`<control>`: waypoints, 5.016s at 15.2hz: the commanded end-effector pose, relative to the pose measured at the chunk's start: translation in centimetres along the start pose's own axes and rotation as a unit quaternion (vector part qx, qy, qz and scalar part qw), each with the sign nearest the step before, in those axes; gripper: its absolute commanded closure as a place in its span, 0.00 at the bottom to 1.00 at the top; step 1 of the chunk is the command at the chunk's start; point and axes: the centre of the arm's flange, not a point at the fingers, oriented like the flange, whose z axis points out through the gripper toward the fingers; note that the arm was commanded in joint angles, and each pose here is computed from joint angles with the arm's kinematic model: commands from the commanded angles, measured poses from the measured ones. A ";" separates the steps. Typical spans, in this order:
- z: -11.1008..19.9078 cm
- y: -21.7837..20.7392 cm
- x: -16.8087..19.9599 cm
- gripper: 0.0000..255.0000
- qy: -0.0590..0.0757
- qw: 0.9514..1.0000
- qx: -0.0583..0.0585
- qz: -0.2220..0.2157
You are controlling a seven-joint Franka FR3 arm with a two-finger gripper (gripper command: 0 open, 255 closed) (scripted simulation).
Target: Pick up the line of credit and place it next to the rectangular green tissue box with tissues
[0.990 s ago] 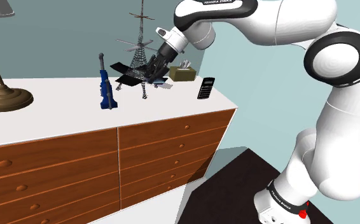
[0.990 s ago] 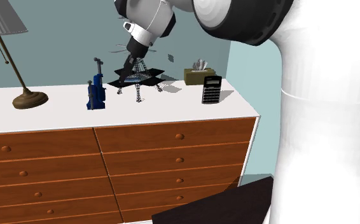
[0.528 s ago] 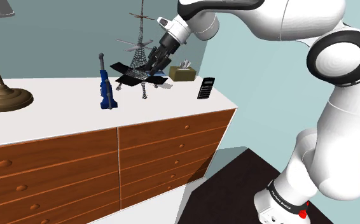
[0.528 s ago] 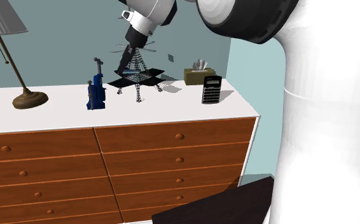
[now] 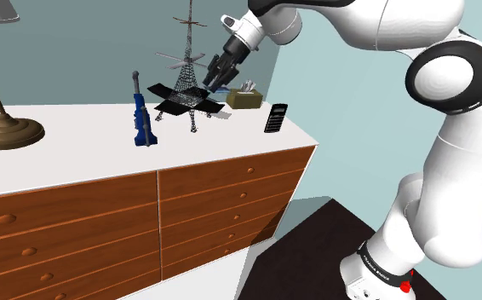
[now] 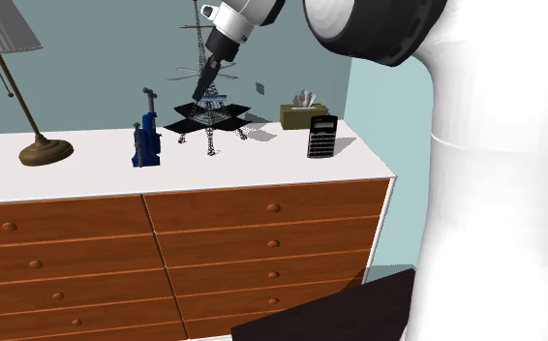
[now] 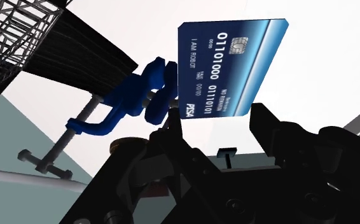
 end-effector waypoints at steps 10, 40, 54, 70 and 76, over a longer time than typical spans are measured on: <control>-7.4 4.7 -11.4 1.00 0.000 1.000 0.000 0.000; -11.7 12.0 -32.1 1.00 0.000 1.000 0.000 0.000; -5.5 12.0 -36.2 1.00 0.000 1.000 0.000 0.000; -0.3 12.0 -39.7 1.00 0.000 1.000 0.000 0.000; -0.3 12.0 -39.7 0.00 0.000 1.000 0.000 0.000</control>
